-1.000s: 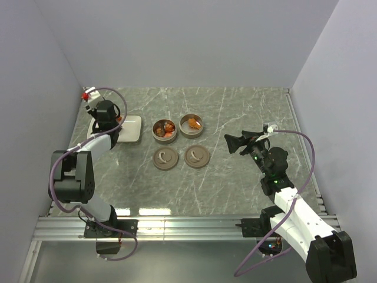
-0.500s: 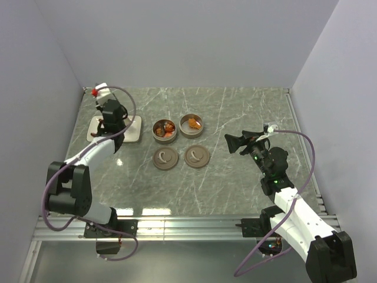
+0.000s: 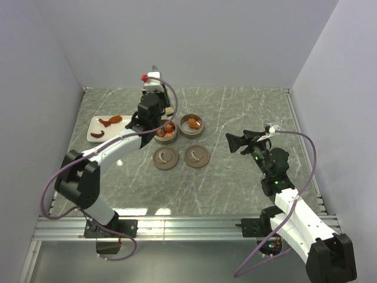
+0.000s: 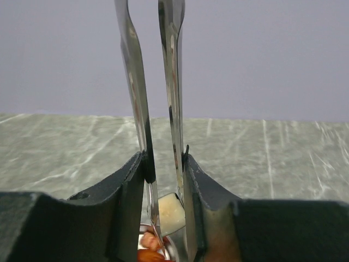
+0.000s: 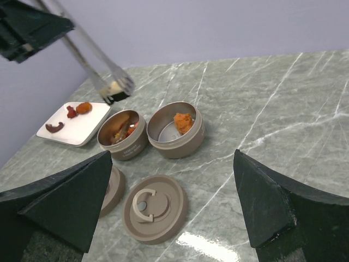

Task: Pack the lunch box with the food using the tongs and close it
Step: Place the food into the lunch box

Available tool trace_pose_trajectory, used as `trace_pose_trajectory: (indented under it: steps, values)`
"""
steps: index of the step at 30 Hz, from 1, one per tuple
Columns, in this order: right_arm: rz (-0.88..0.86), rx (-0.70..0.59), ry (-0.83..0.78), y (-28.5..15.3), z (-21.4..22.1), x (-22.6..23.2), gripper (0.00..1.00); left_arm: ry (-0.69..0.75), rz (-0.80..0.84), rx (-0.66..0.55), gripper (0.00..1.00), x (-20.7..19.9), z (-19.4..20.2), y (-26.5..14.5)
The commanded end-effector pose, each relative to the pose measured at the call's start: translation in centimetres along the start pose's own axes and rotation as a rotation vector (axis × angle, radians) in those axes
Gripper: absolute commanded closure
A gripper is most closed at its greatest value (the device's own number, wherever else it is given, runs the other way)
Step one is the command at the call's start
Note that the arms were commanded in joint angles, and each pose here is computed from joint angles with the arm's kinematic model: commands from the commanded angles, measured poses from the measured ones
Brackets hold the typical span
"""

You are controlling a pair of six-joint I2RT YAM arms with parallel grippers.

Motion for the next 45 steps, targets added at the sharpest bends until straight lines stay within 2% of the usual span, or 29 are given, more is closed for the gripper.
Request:
trace_pose_trajectory:
  steps: [1,11,31,40,45]
  values:
    - [0.008,-0.028,0.001,-0.2,-0.1,-0.1,0.01,0.015,0.106,-0.018,0.81,-3.4,-0.3,1.1]
    - [0.007,-0.031,0.002,-0.2,-0.2,-0.1,0.01,0.026,0.229,0.051,0.80,-7.2,2.6,2.2]
    - [0.000,-0.023,0.001,-0.1,0.0,-0.1,0.01,0.071,0.262,0.142,0.77,-7.3,5.6,2.6]
    - [0.001,-0.025,0.001,-0.2,-0.1,-0.1,0.01,0.084,0.239,0.154,0.57,-6.8,5.6,2.3]
    - [-0.001,-0.025,0.003,-0.2,-0.1,0.0,0.01,0.080,0.238,0.155,0.52,-6.9,5.6,2.1]
Point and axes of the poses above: each gripper's point midway between its finger pads, its own y axis out along the fingers, its own x axis along the line the jaws close on, z = x × y, the point moved 8 cm from there along -y, back along the fingers, and after that the axes turned 9 degrees about -y, right-handed, at the moved point
